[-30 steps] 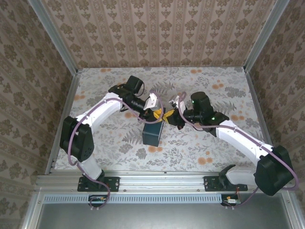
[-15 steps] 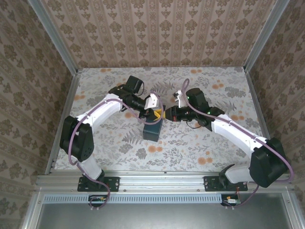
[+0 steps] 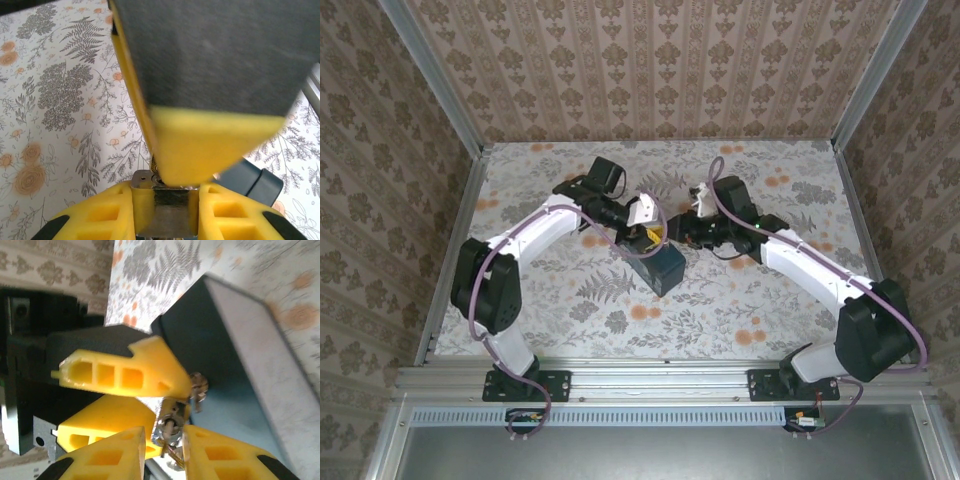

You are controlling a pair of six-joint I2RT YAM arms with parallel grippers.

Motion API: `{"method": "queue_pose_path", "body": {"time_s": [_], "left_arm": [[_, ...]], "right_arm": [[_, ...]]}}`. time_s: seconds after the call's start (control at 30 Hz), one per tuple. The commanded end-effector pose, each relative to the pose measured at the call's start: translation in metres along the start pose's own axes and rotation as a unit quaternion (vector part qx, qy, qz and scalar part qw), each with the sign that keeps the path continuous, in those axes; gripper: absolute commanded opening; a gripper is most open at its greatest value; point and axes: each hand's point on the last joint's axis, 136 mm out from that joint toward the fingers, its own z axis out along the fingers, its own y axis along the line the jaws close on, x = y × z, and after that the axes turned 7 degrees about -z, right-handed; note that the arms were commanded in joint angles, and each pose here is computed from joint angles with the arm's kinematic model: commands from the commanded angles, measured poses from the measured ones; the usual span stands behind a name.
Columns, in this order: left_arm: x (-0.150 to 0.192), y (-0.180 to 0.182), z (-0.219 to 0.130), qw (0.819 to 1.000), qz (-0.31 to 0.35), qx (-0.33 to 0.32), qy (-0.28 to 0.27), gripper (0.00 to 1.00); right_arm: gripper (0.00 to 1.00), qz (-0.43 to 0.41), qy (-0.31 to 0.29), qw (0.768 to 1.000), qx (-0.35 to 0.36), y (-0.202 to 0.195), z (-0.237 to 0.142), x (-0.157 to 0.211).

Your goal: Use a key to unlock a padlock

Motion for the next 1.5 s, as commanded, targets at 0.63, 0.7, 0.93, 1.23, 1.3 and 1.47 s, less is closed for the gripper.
{"method": "queue_pose_path", "body": {"time_s": [0.63, 0.7, 0.93, 1.23, 1.3, 1.47], "left_arm": [[-0.032, 0.028, -0.020, 0.993, -0.076, -0.005, -0.085, 0.48], [-0.031, 0.038, -0.022, 0.991, -0.098, -0.037, -0.078, 0.48], [-0.002, 0.107, -0.053, 0.902, -0.338, -0.255, -0.083, 0.52], [0.055, 0.084, -0.083, 0.807, -0.467, -0.354, -0.068, 0.54], [0.059, 0.075, -0.083, 0.807, -0.470, -0.351, -0.067, 0.54], [0.072, 0.063, -0.083, 0.802, -0.482, -0.350, -0.051, 0.54]], "right_arm": [[0.27, -0.209, -0.043, 0.977, 0.011, -0.020, -0.021, -0.026], [0.27, -0.258, -0.028, 0.966, 0.010, -0.022, -0.011, -0.019], [0.45, -0.510, -0.013, 0.857, -0.072, -0.017, 0.018, 0.007], [0.53, -0.595, 0.002, 0.793, -0.129, -0.030, 0.033, -0.004], [0.53, -0.591, 0.016, 0.792, -0.151, -0.031, 0.034, 0.000], [0.54, -0.599, 0.020, 0.785, -0.156, -0.037, 0.033, -0.003]]}}
